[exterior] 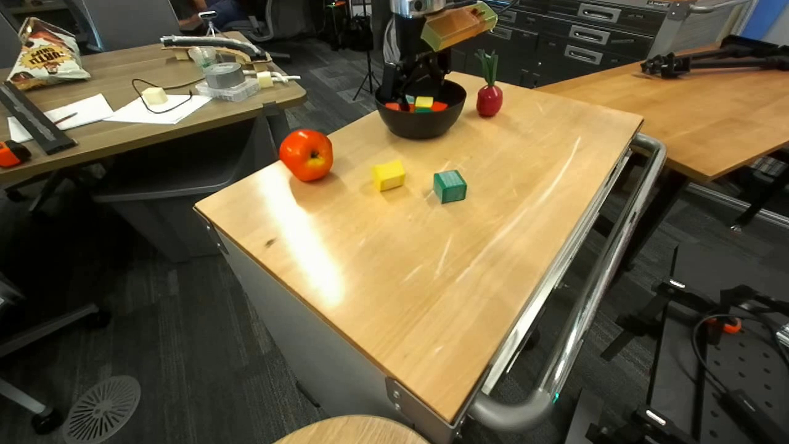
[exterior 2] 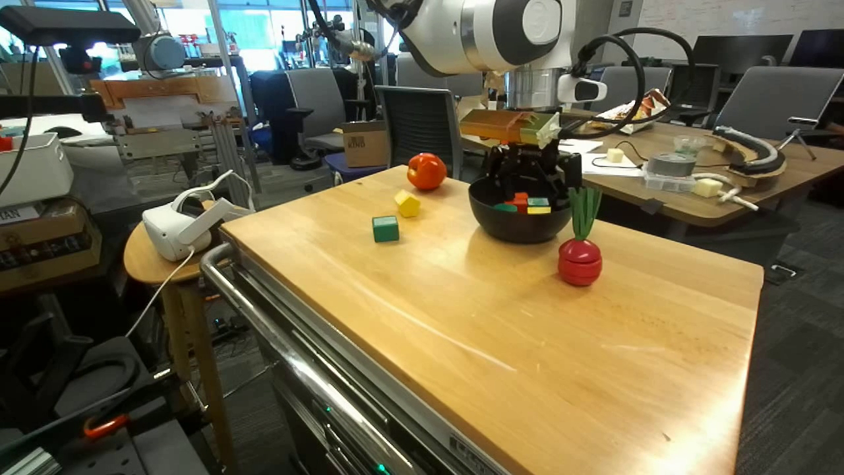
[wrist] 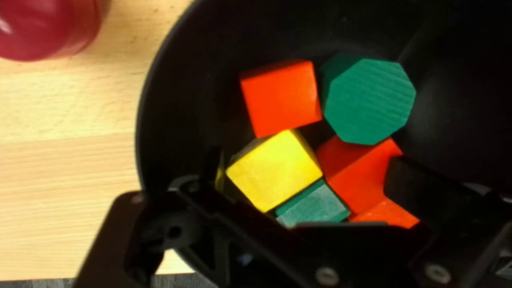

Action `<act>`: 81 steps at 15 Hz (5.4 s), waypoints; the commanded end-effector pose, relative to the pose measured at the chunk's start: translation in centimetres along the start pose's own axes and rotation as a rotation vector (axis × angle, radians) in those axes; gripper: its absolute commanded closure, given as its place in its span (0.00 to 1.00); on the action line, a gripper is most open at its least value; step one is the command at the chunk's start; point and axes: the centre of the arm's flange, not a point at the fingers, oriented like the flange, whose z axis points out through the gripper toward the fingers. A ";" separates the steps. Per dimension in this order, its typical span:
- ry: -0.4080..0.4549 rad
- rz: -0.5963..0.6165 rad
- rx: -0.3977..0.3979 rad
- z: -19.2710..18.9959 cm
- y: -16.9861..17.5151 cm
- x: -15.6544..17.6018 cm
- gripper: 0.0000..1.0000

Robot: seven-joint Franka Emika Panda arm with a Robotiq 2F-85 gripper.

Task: Move the apple to the left, take the radish and blocks out of the black bowl

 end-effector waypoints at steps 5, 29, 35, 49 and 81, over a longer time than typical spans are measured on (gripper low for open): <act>-0.069 -0.007 0.003 0.4 0.4 1.7 0.42; 0.033 0.124 0.187 -5.7 3.3 -0.3 0.00; -0.012 0.148 0.186 -1.6 2.3 1.3 0.00; -0.007 0.158 0.163 -0.1 2.5 1.6 0.78; -0.112 0.209 0.132 -2.2 -6.0 -21.5 0.50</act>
